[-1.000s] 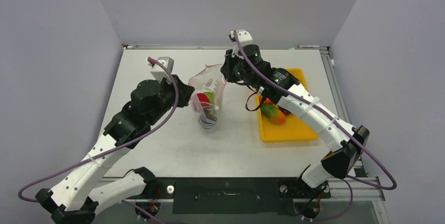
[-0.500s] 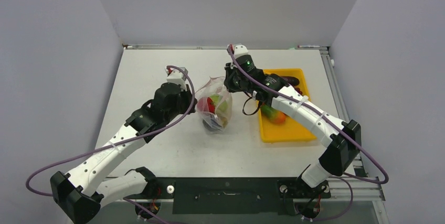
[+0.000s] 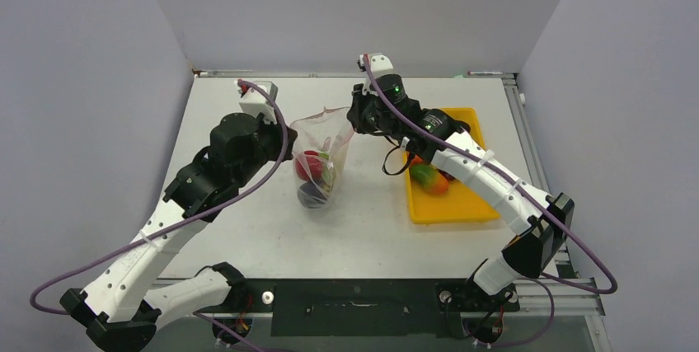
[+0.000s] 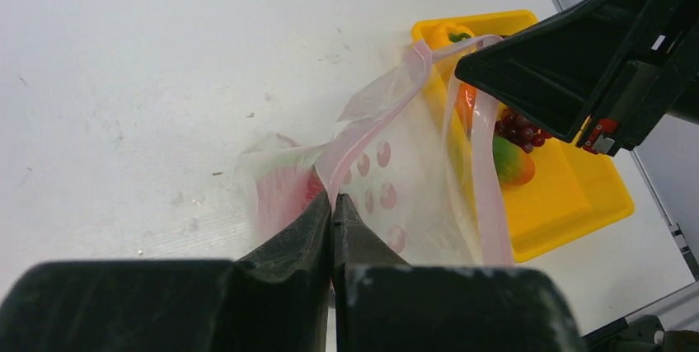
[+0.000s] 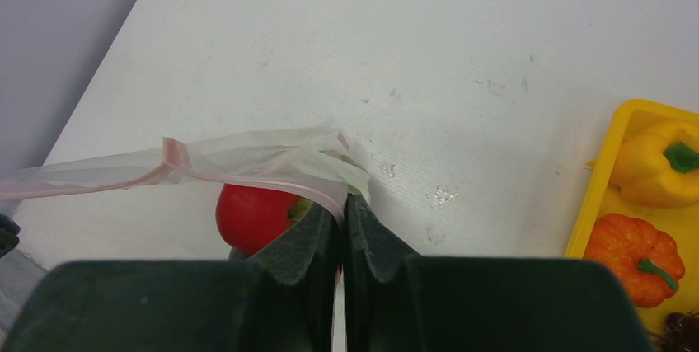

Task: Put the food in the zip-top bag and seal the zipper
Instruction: Adjust the zipper food storage bag at the center of the board.

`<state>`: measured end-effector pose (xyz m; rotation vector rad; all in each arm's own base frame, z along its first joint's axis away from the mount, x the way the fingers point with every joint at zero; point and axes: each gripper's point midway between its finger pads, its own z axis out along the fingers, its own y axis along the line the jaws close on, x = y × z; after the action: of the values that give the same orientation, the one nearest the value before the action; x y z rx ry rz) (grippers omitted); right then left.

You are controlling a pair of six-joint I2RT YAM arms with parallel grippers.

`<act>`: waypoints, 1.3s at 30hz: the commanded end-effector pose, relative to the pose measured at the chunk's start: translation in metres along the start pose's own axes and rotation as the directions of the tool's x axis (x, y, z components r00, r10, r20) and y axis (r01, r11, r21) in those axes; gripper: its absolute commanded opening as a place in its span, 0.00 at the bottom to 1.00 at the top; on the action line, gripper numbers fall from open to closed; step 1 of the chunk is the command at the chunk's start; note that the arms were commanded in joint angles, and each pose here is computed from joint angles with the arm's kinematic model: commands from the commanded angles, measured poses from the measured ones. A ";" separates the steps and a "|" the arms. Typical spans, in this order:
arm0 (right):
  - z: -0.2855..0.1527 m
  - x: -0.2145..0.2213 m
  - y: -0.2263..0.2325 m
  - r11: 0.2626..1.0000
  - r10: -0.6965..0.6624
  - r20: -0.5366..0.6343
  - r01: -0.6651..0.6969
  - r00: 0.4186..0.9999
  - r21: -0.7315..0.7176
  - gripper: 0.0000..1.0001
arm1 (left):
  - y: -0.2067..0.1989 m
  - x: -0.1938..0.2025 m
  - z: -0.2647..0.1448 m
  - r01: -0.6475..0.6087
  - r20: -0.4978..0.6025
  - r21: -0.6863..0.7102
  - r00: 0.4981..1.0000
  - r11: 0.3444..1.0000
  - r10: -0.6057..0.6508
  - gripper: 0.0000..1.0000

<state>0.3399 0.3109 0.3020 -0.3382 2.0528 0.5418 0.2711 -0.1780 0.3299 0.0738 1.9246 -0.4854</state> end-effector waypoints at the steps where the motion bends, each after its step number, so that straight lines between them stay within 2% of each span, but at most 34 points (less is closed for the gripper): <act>1: -0.005 -0.033 0.012 0.999 0.012 0.094 -0.009 0.995 -0.034 0.05 | 0.007 -0.033 -0.015 -0.056 0.074 -0.036 0.996 0.998 0.058 0.00; 8: 0.011 -0.023 0.018 0.998 0.014 0.073 -0.009 0.997 -0.061 0.05 | 0.015 -0.032 -0.016 -0.094 0.069 -0.071 0.993 0.993 0.099 0.00; 17: 0.015 0.009 0.014 0.996 -0.002 0.024 0.004 1.000 -0.093 0.06 | 0.015 -0.011 -0.006 -0.123 0.041 -0.039 0.991 0.992 0.124 0.00; 24: 0.003 0.005 0.013 0.995 -0.002 0.040 0.006 0.999 -0.097 0.22 | 0.017 0.001 -0.003 -0.132 0.028 -0.030 0.991 0.991 0.132 0.00; 26: -0.003 -0.001 0.016 0.994 0.007 0.063 0.000 0.998 -0.107 0.38 | 0.018 0.003 -0.002 -0.134 0.024 -0.030 0.991 0.991 0.135 0.00; 30: -0.023 -0.018 0.016 0.994 0.022 0.114 -0.009 0.993 -0.112 0.59 | 0.019 0.006 -0.002 -0.136 0.022 -0.028 0.990 0.990 0.136 0.00; 33: -0.039 -0.032 0.002 0.999 0.019 0.172 -0.010 0.985 -0.049 0.66 | 0.020 0.007 -0.001 -0.135 0.022 -0.026 0.991 0.991 0.135 0.00; 39: -0.061 -0.040 -0.040 0.994 0.008 0.212 -0.031 0.977 0.104 0.72 | 0.022 0.008 -0.001 -0.135 0.020 -0.024 0.991 0.991 0.136 0.00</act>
<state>0.3236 0.2861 0.3422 -0.2902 1.9090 0.5849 0.2700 -0.1573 0.2992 0.1852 1.9594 -0.3366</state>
